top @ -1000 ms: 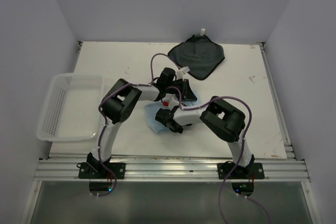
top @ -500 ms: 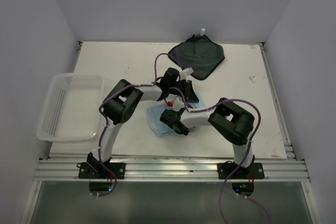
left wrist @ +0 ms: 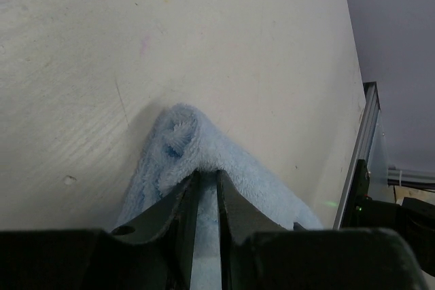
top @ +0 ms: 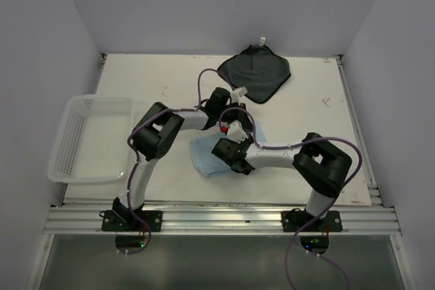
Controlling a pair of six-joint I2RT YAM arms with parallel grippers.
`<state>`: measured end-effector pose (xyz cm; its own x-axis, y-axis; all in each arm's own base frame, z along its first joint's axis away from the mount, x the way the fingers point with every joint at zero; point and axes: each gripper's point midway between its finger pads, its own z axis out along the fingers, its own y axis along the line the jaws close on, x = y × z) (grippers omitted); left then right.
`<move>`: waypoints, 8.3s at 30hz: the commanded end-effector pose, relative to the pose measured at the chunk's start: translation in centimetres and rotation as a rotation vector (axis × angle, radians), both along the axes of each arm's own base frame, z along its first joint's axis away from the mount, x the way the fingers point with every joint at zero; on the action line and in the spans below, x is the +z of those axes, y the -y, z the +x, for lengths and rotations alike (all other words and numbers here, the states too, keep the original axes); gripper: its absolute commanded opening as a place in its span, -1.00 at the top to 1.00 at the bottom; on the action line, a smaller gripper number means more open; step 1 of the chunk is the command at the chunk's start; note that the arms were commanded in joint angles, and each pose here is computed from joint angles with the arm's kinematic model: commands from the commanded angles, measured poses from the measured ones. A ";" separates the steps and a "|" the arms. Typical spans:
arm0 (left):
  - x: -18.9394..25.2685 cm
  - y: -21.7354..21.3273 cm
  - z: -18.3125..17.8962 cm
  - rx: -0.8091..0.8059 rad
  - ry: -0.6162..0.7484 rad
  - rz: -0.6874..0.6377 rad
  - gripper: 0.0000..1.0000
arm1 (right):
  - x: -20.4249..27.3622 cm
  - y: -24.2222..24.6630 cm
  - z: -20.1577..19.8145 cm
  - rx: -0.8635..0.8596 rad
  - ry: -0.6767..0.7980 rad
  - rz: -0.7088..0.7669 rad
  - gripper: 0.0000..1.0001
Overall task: Roll the towels
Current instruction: Roll the towel
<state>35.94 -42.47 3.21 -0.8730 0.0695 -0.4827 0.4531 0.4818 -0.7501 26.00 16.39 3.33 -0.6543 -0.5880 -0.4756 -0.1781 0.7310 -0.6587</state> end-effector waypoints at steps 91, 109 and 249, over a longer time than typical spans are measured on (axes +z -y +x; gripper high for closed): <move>8.3 -3.5 3.0 0.119 0.157 0.019 0.59 | 0.2 2.2 -1.8 -0.172 -0.011 0.821 1.00; 9.9 -2.9 1.8 0.136 0.126 -0.052 0.59 | 2.2 0.9 -1.8 -0.101 0.121 0.590 1.00; 2.8 -4.5 -4.5 0.119 0.010 0.019 0.41 | -1.3 -0.5 -2.6 -0.178 -0.019 0.879 1.00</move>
<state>30.10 -38.41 4.37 -0.8945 -0.0130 -0.4468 0.3717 0.5339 -0.7595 23.32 19.09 2.51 -0.7311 0.1454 -0.6666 -0.0455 0.9644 0.2604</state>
